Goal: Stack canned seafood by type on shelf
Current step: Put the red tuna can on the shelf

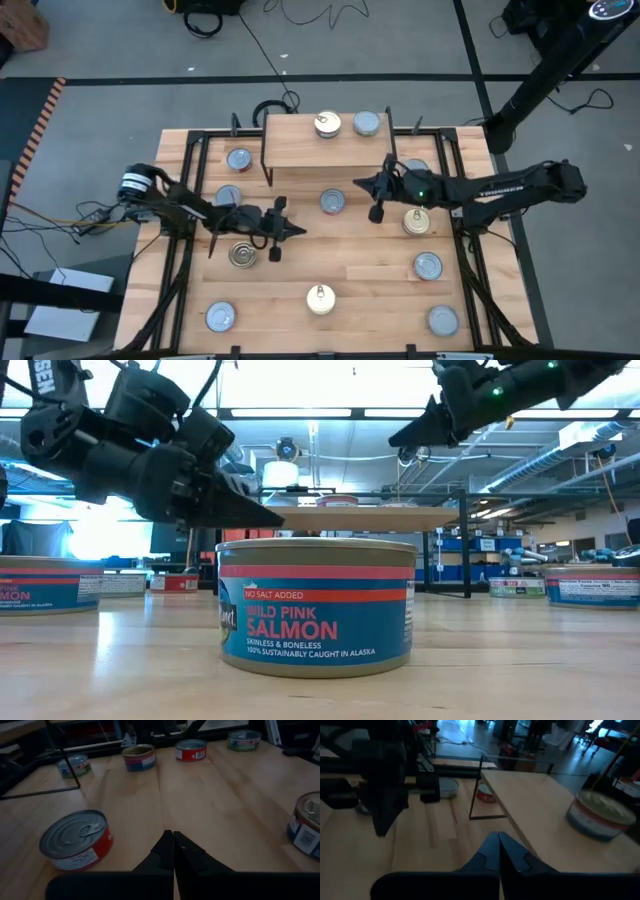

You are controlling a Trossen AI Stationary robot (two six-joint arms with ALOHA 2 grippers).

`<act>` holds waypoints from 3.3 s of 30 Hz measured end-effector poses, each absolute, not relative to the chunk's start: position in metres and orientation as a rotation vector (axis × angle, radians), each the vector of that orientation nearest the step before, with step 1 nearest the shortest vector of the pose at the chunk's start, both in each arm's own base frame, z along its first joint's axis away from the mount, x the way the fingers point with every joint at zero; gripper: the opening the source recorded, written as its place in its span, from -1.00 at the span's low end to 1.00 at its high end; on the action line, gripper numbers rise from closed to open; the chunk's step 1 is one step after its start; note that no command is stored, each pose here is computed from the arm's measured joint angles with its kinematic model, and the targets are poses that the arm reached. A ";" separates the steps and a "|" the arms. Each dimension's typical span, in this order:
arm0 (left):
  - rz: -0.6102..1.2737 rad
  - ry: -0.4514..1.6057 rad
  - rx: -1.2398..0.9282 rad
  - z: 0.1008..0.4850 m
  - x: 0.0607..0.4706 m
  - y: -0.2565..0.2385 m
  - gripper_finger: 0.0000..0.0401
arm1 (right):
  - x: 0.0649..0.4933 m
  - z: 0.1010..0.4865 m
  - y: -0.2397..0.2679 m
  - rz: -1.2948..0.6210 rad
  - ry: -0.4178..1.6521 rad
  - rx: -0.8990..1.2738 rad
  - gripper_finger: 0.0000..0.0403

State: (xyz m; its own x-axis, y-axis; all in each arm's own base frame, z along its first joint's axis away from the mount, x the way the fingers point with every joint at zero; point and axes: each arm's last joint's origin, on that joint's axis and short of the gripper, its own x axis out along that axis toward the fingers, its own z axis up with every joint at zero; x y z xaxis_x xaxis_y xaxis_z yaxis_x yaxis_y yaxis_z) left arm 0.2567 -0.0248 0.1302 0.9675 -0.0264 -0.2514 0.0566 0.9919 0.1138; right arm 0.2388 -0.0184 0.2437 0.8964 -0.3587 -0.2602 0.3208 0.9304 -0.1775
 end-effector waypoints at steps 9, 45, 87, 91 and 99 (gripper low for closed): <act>-0.046 0.325 0.132 0.153 0.242 -0.028 -0.99 | 0.228 0.215 -0.003 -0.308 0.219 -0.066 -0.99; 0.037 1.246 -0.003 0.213 0.182 -0.090 -0.99 | 0.218 0.193 0.003 -0.314 0.241 -0.028 -0.97; -0.425 1.252 -0.115 0.213 0.177 -0.142 -0.94 | 0.217 0.191 0.004 -0.310 0.263 -0.026 -0.97; -0.457 1.321 -0.110 0.201 0.176 -0.154 -0.86 | 0.217 0.191 0.004 -0.311 0.264 -0.026 -0.97; -0.466 1.360 -0.110 0.187 0.181 -0.164 -0.61 | 0.217 0.190 0.004 -0.311 0.276 -0.029 -0.97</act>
